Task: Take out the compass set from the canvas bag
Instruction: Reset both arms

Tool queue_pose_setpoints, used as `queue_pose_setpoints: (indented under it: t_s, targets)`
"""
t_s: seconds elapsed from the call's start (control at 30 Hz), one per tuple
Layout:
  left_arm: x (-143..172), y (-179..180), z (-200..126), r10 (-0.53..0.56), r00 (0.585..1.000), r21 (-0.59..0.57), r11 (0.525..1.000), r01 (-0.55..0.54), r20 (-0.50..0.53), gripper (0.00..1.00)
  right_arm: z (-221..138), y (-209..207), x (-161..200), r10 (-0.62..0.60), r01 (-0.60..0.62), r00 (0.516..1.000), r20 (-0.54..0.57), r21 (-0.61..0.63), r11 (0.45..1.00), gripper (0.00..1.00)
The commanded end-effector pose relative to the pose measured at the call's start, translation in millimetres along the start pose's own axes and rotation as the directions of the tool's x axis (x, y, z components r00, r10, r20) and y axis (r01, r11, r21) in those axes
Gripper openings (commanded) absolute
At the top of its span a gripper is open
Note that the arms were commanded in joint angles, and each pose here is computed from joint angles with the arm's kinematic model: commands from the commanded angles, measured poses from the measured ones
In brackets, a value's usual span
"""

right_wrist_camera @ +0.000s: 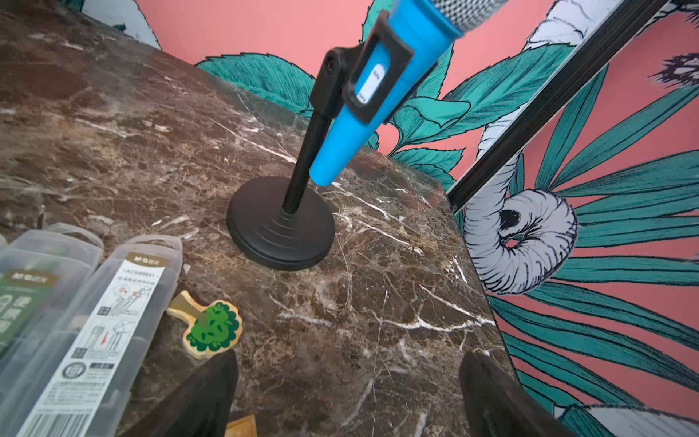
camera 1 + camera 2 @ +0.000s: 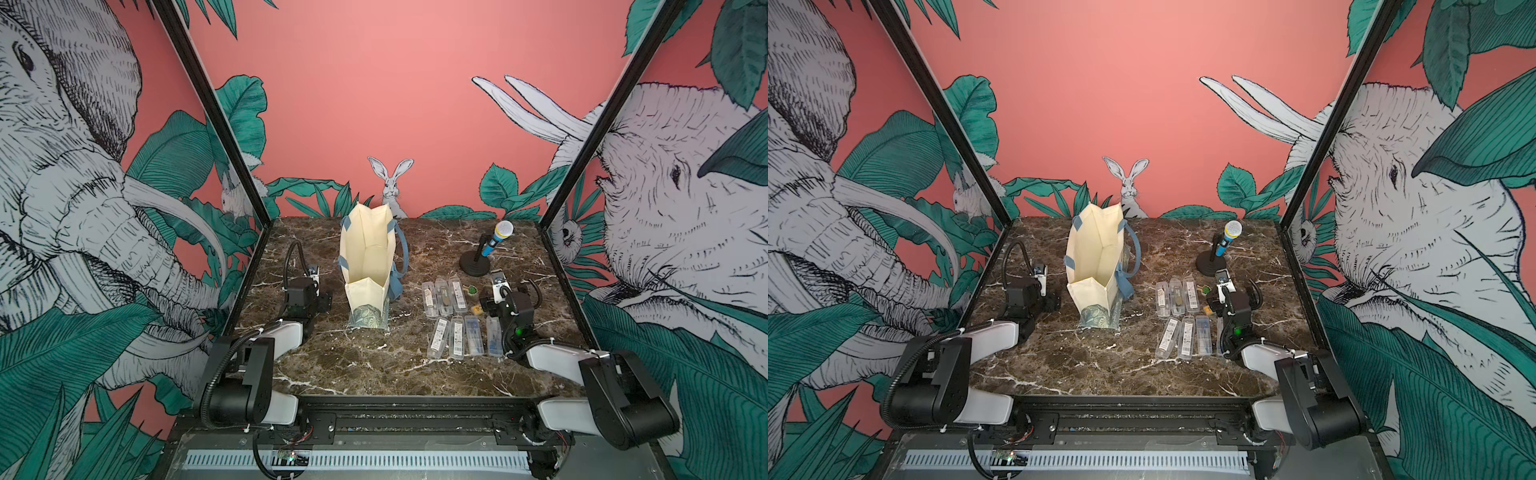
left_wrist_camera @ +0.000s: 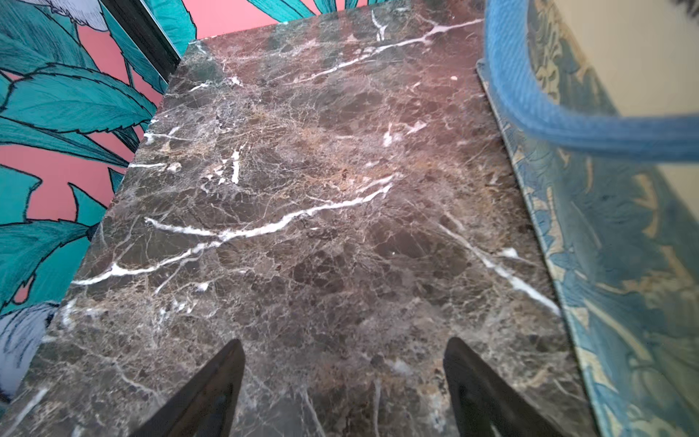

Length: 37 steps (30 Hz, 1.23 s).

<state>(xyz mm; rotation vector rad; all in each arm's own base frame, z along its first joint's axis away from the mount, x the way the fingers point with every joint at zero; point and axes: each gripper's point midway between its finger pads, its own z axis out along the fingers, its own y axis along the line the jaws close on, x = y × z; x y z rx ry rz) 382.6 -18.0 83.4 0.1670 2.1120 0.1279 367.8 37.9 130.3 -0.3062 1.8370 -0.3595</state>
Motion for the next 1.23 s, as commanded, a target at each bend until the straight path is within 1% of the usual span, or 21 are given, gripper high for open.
queue_pose_setpoints:
  t_s: [0.0,0.07,0.1,0.2,0.23,0.3,0.33,0.37,0.43,0.53,0.57,0.63,0.67,0.73,0.77,0.8,1.03,1.1,1.13,1.2]
  targets:
    - [-34,4,-5,0.009,0.989,-0.004,1.000,-0.009,0.148,0.84,-4,4,-5,0.060,-0.059,0.997,0.040,-0.038,0.998,0.95]
    - [-35,2,-4,0.032,0.985,0.008,0.999,-0.034,0.169,0.84,-1,3,4,0.066,-0.066,0.995,0.074,-0.002,0.998,0.96]
    - [-32,3,-2,0.028,0.983,0.000,1.000,-0.029,0.182,0.84,1,3,4,0.057,-0.058,0.993,0.104,0.010,0.998,0.98]
    - [-22,2,6,0.020,0.979,0.011,1.000,-0.022,0.205,0.83,6,-6,15,0.095,-0.100,0.992,0.083,0.057,0.993,0.98]
    - [-20,-1,8,0.029,0.978,0.025,0.999,-0.035,0.204,0.82,7,-9,20,0.122,-0.126,0.990,0.076,0.051,0.991,0.98]
    - [-20,4,10,0.005,0.979,0.020,1.000,-0.009,0.205,0.83,12,-13,34,0.176,-0.178,0.983,0.059,0.034,0.983,0.98]
    - [-19,7,11,-0.007,0.980,0.010,1.000,0.005,0.198,0.85,17,-14,27,0.174,-0.178,0.981,0.090,0.040,0.983,0.98]
    - [-20,9,11,-0.013,0.980,0.005,1.000,0.012,0.197,0.86,21,-15,34,0.177,-0.180,0.982,0.061,0.058,0.982,0.99]
    - [-19,10,12,-0.011,0.982,0.003,1.000,0.011,0.191,0.88,20,-18,36,0.187,-0.187,0.982,0.008,0.062,0.980,0.99]
    - [-19,9,12,-0.012,0.982,0.004,1.000,0.011,0.187,0.89,22,-36,36,0.219,-0.222,0.975,0.036,0.177,0.959,0.99]
    - [-19,10,12,-0.012,0.982,0.003,1.000,0.012,0.188,0.90,20,-37,36,0.222,-0.224,0.974,0.036,0.183,0.957,0.99]
    - [-20,10,12,-0.012,0.982,0.003,1.000,0.011,0.190,0.92,20,-21,33,0.191,-0.195,0.980,0.046,0.088,0.977,0.99]
    - [-19,10,12,-0.012,0.982,0.002,1.000,0.012,0.188,0.92,26,-16,31,0.180,-0.181,0.983,0.032,0.055,0.982,0.99]
    - [-19,9,12,-0.011,0.982,0.004,1.000,0.011,0.187,0.92,34,-12,35,0.194,-0.194,0.980,-0.042,-0.012,0.981,0.99]
    - [-18,9,12,-0.012,0.982,0.003,1.000,0.012,0.188,0.93,36,-11,35,0.200,-0.201,0.979,-0.047,-0.028,0.979,0.99]
    - [-19,10,12,-0.011,0.982,0.003,1.000,0.010,0.188,0.93,37,-11,33,0.207,-0.207,0.978,-0.027,-0.033,0.978,0.99]
    - [-19,11,12,-0.013,0.982,0.000,1.000,0.013,0.190,0.94,39,-13,35,0.218,-0.220,0.975,-0.038,-0.037,0.975,0.99]
    - [-20,10,12,-0.012,0.982,0.002,1.000,0.012,0.191,0.97,40,-14,35,0.228,-0.230,0.973,-0.046,-0.046,0.972,0.99]
    - [-19,9,12,-0.011,0.982,0.003,1.000,0.010,0.189,1.00,40,-15,36,0.234,-0.237,0.971,-0.047,-0.049,0.970,0.99]
    - [-19,10,12,-0.012,0.982,0.002,1.000,0.012,0.189,1.00,39,-16,36,0.237,-0.239,0.971,-0.040,-0.039,0.970,0.99]
